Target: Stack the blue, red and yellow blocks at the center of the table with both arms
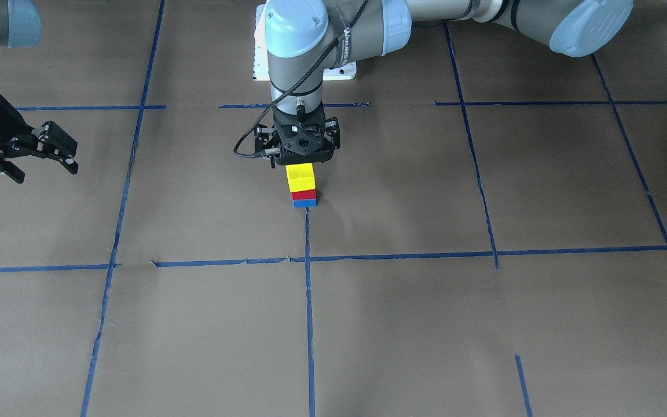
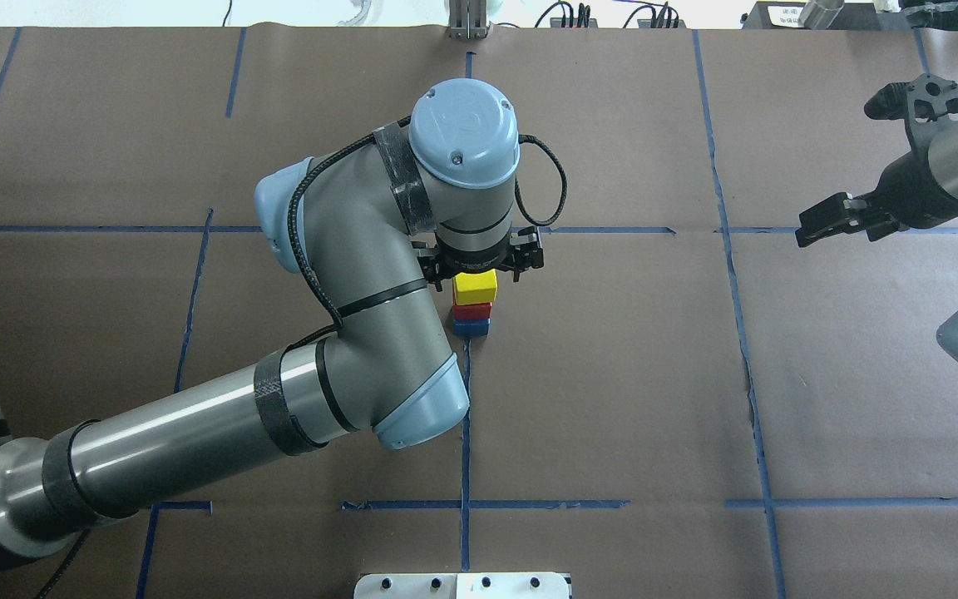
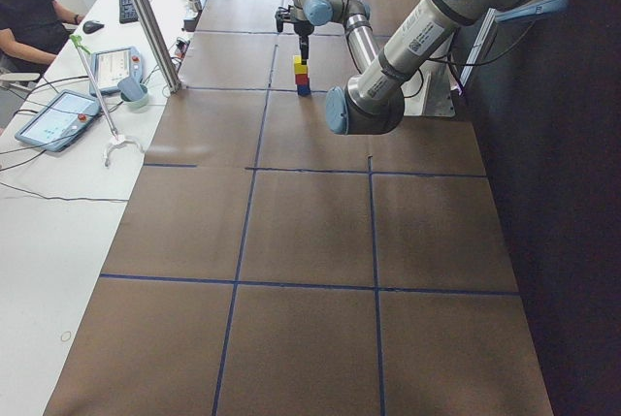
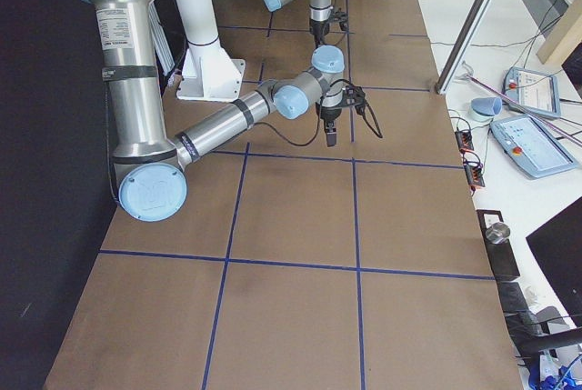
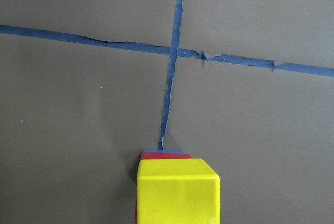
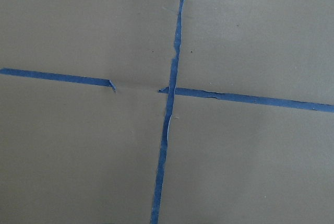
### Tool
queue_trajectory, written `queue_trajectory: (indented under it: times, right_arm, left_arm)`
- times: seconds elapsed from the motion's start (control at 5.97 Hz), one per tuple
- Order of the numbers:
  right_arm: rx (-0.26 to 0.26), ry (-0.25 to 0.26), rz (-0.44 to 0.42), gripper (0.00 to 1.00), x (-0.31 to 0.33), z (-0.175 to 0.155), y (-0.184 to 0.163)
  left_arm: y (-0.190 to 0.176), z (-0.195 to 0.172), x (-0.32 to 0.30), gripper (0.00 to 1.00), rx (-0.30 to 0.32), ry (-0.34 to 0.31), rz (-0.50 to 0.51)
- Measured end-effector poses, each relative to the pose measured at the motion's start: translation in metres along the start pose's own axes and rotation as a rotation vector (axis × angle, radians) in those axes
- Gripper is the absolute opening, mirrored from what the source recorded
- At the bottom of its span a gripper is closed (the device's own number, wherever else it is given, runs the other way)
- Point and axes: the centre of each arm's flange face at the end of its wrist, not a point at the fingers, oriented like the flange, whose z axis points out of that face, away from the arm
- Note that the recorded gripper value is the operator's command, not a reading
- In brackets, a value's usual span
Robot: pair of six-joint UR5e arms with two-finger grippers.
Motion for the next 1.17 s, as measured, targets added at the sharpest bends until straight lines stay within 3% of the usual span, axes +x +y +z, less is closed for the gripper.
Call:
queue_trajectory:
  times: [0.34, 0.67, 1.17]
  right_arm:
    - [0.017, 0.003, 0.003, 1.0, 0.015, -0.012, -0.006]
    - [0.025, 0.045, -0.032, 1.0, 0.079, -0.047, -0.018]
    - [-0.039, 0.075, -0.128, 1.0, 0.214, -0.119, -0.005]
  left_arm:
    - [0.007, -0.043, -0.087, 1.0, 0.05, 0.063, 0.068]
    - [0.0, -0.071, -0.223, 1.0, 0.075, 0.028, 0.26]
    - [-0.059, -0.108, -0.431, 1.0, -0.026, -0.021, 0.439]
